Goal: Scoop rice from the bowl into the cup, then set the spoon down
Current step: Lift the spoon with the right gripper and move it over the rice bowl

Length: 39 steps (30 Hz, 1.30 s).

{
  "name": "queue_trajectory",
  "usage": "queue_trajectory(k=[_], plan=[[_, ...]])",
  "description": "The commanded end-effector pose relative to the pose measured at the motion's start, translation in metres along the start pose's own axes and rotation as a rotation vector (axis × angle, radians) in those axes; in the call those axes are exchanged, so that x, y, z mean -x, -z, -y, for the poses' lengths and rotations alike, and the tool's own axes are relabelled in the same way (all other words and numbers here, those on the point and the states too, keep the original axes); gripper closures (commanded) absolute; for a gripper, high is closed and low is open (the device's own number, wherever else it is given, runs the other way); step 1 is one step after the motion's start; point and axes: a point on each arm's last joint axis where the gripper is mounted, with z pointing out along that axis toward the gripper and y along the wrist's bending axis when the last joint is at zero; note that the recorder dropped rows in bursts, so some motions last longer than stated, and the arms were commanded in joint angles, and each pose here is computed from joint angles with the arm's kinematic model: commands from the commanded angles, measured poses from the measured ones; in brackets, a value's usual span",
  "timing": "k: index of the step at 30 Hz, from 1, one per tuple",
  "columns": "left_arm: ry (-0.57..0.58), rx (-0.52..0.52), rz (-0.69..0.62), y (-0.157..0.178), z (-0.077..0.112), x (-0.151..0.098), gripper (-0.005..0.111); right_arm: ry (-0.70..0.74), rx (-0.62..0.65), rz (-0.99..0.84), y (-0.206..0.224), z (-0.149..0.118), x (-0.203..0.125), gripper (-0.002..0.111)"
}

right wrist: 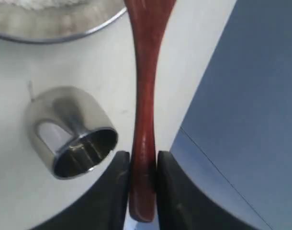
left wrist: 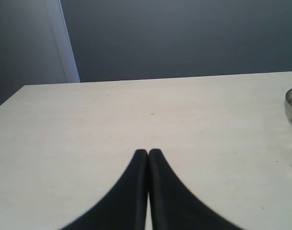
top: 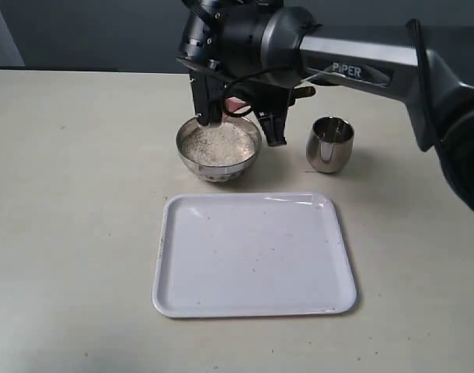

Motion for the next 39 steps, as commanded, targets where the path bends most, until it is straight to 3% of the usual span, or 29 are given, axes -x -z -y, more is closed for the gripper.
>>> queue_trajectory(k=[1,23,39], plan=[[0.002,-0.002,0.011,0.001,0.0,0.002,0.106,0.07,-0.085,-0.083,-0.011,0.005,-0.001,0.109],[-0.005,0.0,0.016,0.001,0.0,0.002,0.106,0.226,-0.15,-0.198,-0.049,-0.011,0.024,0.109],[-0.005,0.0,0.016,0.001,0.0,0.002,0.106,0.287,-0.171,-0.165,-0.043,-0.018,0.039,0.109]])
